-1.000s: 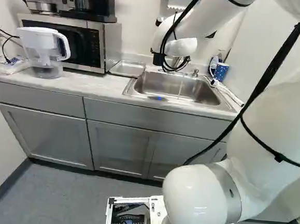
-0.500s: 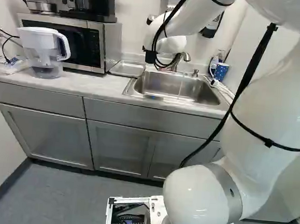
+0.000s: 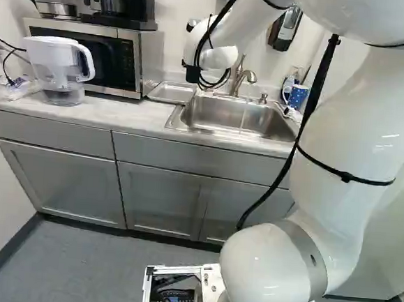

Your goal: Rinse the cup and place it in the tray

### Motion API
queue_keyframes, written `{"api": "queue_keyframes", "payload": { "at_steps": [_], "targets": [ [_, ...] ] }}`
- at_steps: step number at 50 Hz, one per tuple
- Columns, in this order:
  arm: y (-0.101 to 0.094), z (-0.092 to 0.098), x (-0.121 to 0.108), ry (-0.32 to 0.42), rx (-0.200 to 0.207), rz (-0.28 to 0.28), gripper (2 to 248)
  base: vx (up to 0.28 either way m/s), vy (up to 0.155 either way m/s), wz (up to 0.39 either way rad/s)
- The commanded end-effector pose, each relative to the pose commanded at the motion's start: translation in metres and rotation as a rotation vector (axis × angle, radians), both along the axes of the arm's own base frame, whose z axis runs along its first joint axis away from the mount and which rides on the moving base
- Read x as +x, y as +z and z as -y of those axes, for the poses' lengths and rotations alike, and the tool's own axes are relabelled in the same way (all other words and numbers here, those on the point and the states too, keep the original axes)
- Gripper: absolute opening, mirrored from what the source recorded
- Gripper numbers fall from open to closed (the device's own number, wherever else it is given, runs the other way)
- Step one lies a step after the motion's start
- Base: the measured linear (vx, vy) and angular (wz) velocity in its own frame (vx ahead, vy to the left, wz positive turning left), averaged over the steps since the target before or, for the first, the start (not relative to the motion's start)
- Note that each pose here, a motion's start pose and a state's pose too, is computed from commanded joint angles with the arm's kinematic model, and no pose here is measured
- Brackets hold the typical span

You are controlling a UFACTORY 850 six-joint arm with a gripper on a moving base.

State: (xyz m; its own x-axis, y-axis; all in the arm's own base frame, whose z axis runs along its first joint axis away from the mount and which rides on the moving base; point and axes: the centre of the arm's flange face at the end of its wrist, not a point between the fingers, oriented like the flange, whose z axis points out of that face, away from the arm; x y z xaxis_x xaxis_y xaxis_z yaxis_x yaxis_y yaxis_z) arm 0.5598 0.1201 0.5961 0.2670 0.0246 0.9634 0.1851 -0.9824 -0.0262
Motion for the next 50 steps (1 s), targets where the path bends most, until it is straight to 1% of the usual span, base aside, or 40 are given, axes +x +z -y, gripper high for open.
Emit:
{"api": "queue_keyframes", "payload": {
  "at_steps": [24,47,50],
  "targets": [
    [-0.002,-0.039,0.022,0.056,0.001,0.006,125,0.0,0.0,0.0],
    [-0.028,-0.078,0.051,0.103,-0.006,-0.021,125,0.0,0.0,0.0],
    [-0.032,-0.08,0.052,0.105,-0.007,-0.026,125,0.0,0.0,0.0]
  ]
}}
